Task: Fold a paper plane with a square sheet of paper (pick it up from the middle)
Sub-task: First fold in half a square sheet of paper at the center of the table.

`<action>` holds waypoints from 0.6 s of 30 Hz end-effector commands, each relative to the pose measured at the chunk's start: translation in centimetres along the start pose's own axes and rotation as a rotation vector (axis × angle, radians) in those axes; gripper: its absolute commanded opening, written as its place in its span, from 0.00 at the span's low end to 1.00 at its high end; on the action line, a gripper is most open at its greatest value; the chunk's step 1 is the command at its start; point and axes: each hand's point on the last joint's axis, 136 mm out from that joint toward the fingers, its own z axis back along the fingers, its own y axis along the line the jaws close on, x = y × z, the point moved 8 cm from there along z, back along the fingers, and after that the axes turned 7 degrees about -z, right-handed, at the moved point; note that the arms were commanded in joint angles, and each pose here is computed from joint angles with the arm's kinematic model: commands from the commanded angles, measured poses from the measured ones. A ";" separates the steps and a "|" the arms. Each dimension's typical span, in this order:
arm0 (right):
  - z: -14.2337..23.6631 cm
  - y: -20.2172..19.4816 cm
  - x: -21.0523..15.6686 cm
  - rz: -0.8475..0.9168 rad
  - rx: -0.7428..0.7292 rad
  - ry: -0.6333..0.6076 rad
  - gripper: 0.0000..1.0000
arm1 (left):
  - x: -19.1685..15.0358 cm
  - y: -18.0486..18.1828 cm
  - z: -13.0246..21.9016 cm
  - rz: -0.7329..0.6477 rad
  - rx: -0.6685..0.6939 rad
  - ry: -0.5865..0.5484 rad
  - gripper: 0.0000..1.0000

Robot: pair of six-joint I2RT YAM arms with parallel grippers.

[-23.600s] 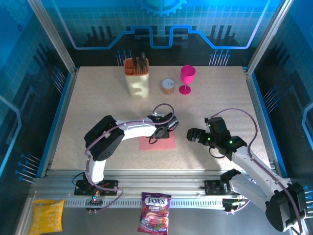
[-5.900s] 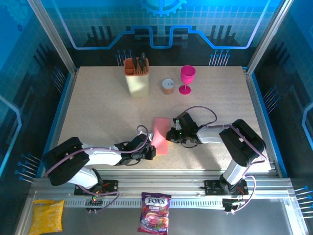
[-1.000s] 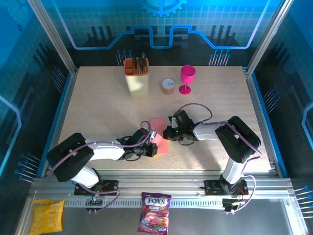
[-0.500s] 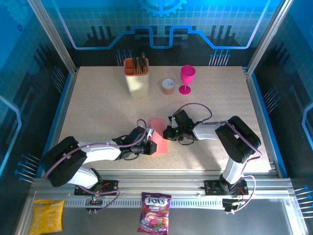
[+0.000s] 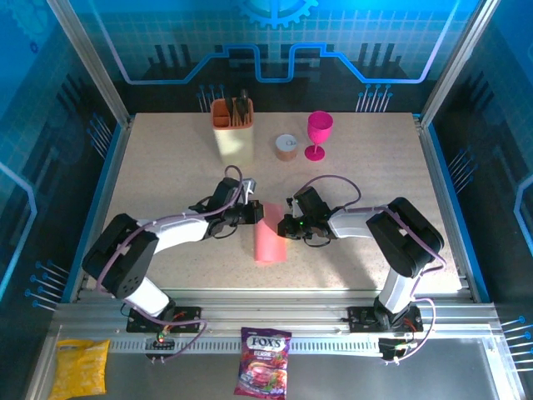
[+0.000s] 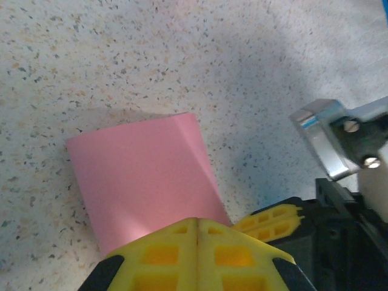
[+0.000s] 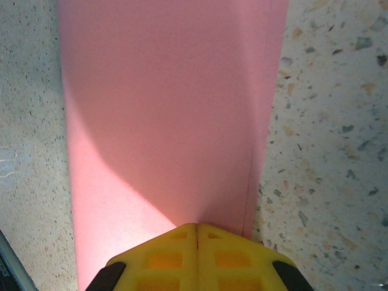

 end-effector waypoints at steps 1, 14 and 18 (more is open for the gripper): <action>-1.1 -2.7 -2.2 -0.027 -0.126 0.084 0.00 | 0.3 0.2 -0.7 -0.037 -0.011 0.026 0.03; -1.5 -2.9 -2.2 -0.035 -0.122 0.088 0.00 | -0.3 1.3 -1.8 -0.042 0.003 0.041 0.02; -1.5 -2.9 -2.2 -0.034 -0.125 0.089 0.00 | 0.1 1.8 -2.2 -0.044 0.019 0.039 0.02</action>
